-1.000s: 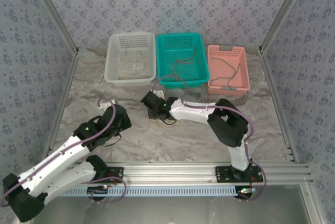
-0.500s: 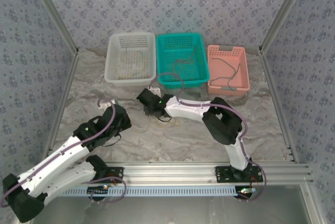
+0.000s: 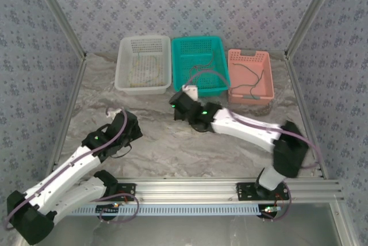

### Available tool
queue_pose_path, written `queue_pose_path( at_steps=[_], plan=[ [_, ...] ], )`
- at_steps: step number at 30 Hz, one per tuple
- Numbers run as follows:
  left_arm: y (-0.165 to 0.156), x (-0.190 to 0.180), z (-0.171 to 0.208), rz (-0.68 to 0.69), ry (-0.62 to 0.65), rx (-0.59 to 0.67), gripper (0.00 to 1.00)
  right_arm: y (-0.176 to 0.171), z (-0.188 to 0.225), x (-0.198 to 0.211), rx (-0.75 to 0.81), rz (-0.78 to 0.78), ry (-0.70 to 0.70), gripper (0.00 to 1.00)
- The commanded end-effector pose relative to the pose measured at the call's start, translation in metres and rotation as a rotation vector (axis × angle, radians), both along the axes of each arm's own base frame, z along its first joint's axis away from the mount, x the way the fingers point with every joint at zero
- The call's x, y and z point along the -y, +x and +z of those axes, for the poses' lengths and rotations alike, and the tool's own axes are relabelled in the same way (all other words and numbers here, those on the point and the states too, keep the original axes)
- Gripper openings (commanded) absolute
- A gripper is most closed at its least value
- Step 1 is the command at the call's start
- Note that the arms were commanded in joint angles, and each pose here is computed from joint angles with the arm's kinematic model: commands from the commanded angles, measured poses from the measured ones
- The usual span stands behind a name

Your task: Untangle the cables

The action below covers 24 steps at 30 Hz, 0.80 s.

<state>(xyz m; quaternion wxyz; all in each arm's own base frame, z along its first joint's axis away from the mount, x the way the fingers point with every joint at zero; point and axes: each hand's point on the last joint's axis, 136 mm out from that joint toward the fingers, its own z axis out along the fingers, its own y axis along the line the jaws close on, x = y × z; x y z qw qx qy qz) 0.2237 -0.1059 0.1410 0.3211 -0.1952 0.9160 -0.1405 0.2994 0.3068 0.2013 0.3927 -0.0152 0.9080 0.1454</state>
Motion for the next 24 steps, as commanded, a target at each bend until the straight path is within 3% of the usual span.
queue_pose_path(
  at_steps=[1, 6, 12, 24],
  plan=[
    [0.019, -0.001, 0.016, -0.022, 0.008, 0.018, 0.0, -0.008, 0.052, 0.058, 0.118, -0.074, -0.012, 0.0],
    [0.044, -0.03, 0.029, 0.045, 0.042, 0.006, 0.0, -0.031, 0.091, 0.148, 0.187, -0.192, 0.048, 0.0],
    [0.064, -0.061, 0.052, 0.109, 0.049, 0.029, 0.0, -0.054, 0.104, 0.237, 0.193, -0.341, 0.098, 0.0],
    [0.063, -0.124, 0.09, 0.239, 0.113, 0.034, 0.0, -0.077, 0.058, 0.322, 0.065, -0.636, 0.036, 0.0]
  ],
)
